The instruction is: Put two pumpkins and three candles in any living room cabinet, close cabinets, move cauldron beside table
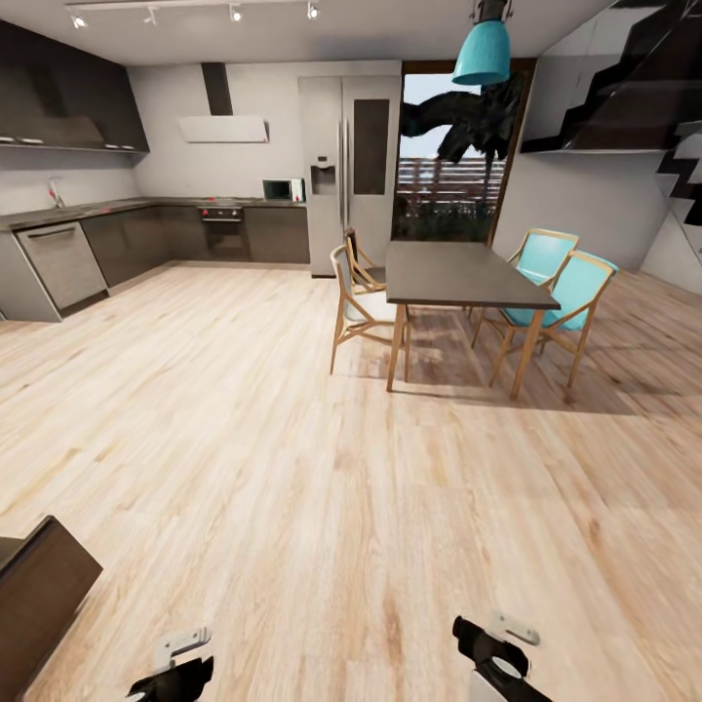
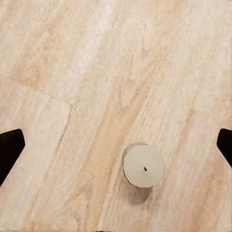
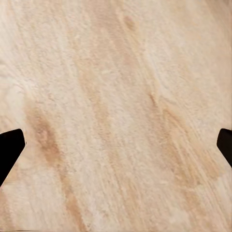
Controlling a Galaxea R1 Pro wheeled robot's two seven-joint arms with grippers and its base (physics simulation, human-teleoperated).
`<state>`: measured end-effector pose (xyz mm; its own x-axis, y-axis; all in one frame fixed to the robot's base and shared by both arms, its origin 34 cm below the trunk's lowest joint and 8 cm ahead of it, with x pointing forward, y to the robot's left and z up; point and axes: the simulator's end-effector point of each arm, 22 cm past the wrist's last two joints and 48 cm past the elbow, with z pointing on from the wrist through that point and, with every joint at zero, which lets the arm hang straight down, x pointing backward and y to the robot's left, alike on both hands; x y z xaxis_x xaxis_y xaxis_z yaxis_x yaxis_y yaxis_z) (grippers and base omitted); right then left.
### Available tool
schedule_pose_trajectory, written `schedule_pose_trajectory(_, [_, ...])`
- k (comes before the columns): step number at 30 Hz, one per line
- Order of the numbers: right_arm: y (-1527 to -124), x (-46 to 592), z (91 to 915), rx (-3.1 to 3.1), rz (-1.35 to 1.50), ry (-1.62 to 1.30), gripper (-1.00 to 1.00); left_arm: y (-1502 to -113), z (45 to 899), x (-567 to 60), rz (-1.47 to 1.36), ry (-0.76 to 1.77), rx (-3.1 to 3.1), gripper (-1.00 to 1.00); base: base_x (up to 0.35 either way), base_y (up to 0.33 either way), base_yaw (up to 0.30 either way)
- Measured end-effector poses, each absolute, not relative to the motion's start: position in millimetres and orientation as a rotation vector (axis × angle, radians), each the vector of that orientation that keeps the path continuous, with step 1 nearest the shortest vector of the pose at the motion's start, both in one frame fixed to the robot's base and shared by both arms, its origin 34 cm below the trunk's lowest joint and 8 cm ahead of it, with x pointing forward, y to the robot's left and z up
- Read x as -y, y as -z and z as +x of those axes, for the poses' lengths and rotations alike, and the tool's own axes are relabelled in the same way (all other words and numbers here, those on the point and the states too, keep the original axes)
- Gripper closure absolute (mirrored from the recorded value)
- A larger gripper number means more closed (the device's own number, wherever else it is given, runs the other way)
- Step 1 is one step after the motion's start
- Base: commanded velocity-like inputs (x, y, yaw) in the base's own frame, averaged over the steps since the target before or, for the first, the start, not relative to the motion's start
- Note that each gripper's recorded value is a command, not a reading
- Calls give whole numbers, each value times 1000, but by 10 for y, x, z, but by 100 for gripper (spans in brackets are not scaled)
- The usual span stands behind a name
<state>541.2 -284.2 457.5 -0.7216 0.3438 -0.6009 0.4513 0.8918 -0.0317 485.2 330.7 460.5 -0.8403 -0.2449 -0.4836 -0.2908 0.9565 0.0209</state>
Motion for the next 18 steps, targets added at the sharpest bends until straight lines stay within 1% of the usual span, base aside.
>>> schedule_pose_trajectory(4, [-4517, 2738, 5425, -2445, 514, 221, -100, -4548, 4839, -3374, -403, -201, -2603, -100, 0, 0, 0])
schedule_pose_trajectory(11, [-4374, 2656, 5395, -2452, 445, 214, -100, -4521, 5093, -3405, -426, -208, -2566, -100, 0, 0, 0])
schedule_pose_trajectory(18, [-4222, 2675, 5355, -2455, 438, 223, -100, -4186, 4832, -3674, -487, -290, -2525, -100, 0, 0, 0])
